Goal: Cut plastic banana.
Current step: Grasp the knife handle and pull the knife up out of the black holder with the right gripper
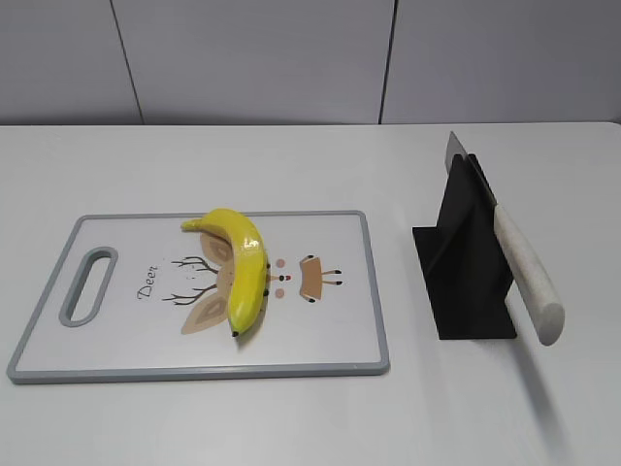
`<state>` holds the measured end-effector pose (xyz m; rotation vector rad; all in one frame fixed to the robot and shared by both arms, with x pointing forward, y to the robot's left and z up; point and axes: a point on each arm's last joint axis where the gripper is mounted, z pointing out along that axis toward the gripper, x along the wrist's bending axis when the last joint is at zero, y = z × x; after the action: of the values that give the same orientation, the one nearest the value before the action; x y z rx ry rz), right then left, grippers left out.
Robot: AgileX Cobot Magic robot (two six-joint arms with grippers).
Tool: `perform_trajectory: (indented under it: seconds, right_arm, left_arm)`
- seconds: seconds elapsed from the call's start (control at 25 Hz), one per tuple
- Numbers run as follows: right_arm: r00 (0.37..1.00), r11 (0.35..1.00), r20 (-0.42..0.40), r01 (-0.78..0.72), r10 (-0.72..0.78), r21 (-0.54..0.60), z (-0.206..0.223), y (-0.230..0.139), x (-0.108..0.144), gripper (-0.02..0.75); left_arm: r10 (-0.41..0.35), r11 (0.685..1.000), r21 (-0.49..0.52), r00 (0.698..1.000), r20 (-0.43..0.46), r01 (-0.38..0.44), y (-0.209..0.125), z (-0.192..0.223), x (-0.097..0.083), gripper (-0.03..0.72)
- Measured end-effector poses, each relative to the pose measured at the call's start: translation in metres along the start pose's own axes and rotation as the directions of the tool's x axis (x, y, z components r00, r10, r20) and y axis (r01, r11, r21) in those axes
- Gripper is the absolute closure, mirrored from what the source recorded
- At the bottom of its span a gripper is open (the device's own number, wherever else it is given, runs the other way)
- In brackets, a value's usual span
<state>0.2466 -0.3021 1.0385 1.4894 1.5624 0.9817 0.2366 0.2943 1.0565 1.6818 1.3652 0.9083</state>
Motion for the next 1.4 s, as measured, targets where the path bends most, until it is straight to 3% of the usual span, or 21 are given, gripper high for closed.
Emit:
perform_trajectory:
  seconds: [1.4]
  right_arm:
    - [1.0, 1.0, 0.001, 0.001, -0.001, 0.0, 0.0, 0.0, -0.0001, 0.248]
  left_arm:
    - [-0.002, 1.0, -0.001, 1.0, 0.003, 0.002, 0.0, 0.0, -0.0003, 0.456]
